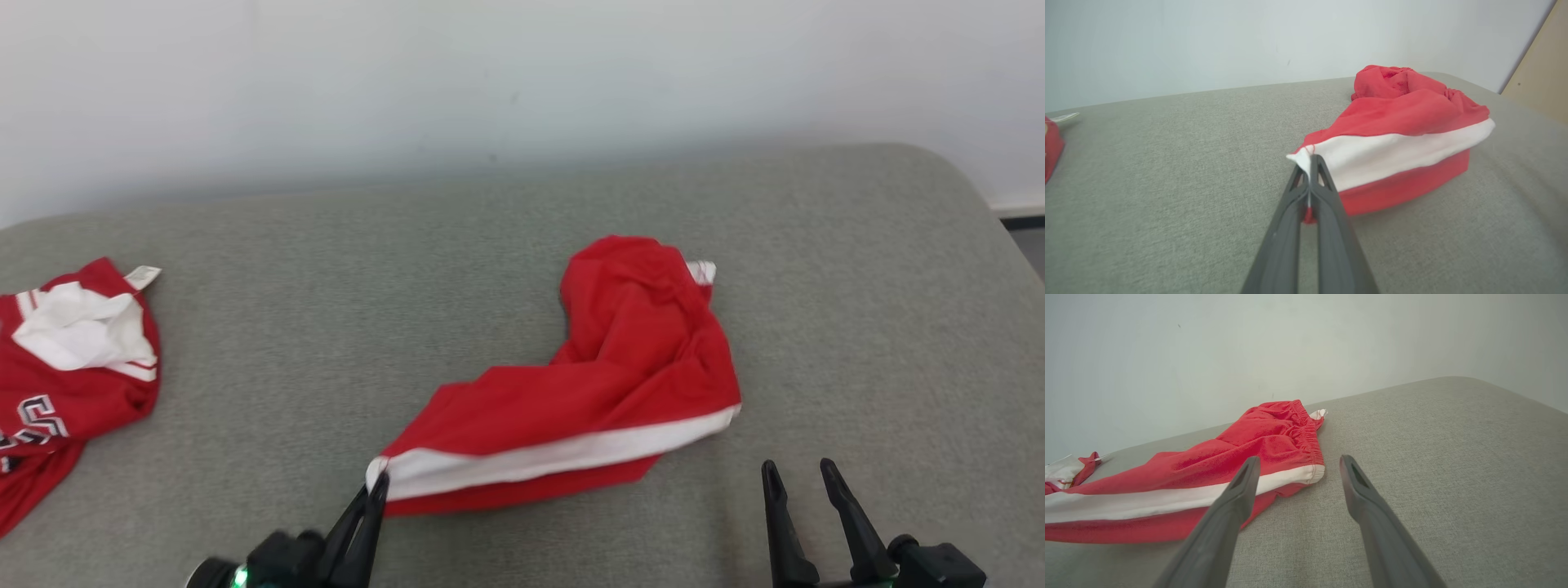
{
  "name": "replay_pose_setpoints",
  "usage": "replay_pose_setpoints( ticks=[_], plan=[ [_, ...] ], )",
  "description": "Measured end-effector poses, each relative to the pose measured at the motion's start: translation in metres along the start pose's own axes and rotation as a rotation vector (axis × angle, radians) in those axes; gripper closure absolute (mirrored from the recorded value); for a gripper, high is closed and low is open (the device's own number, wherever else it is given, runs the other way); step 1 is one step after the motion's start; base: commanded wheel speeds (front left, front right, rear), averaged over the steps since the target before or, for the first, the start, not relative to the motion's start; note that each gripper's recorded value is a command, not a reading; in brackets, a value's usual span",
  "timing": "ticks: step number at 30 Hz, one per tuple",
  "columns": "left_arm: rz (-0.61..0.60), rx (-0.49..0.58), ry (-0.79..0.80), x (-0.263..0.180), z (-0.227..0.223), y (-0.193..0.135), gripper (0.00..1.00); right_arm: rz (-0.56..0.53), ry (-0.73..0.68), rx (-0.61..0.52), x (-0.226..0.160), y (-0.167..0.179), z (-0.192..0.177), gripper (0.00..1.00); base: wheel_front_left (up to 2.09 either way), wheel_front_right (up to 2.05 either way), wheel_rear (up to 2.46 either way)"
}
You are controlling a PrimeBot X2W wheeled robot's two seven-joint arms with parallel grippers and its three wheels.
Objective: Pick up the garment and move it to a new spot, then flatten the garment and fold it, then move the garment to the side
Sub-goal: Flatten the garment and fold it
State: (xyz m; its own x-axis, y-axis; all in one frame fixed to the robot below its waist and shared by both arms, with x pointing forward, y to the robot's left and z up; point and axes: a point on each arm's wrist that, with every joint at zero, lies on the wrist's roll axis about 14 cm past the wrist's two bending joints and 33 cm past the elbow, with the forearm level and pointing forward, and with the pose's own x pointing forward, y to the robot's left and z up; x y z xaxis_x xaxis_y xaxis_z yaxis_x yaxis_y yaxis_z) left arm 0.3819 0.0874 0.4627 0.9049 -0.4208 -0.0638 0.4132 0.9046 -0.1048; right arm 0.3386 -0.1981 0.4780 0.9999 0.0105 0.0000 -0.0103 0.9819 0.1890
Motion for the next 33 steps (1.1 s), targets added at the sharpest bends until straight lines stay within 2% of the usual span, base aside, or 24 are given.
replay_pose_setpoints(
  ticks=[10, 11, 12, 22, 33],
  plan=[
    [0.125, -0.073, 0.091, -0.064, -0.037, 0.017, 1.0, 0.07, 0.05, -0.005, 0.001, 0.016, -0.015, 0.0, 0.0, 0.0, 0.0],
    [0.136, -0.085, 0.092, -0.066, -0.038, 0.017, 0.73, 0.074, 0.056, -0.007, 0.001, 0.017, -0.016, 0.0, 0.0, 0.0, 0.0],
    [0.141, -0.092, 0.087, -0.067, -0.037, 0.017, 0.02, 0.077, 0.061, -0.009, 0.001, 0.017, -0.018, 0.0, 0.0, 0.0, 0.0],
    [0.188, -0.114, 0.035, -0.069, -0.024, 0.028, 0.0, 0.141, 0.146, -0.089, 0.001, 0.012, -0.036, 0.0, 0.0, 0.0, 0.0],
    [0.111, -0.122, 0.18, -0.063, -0.059, 0.02, 0.0, 0.248, 0.246, -0.199, 0.019, 0.01, -0.055, 0.0, 0.0, 0.0, 0.0]
  ],
)
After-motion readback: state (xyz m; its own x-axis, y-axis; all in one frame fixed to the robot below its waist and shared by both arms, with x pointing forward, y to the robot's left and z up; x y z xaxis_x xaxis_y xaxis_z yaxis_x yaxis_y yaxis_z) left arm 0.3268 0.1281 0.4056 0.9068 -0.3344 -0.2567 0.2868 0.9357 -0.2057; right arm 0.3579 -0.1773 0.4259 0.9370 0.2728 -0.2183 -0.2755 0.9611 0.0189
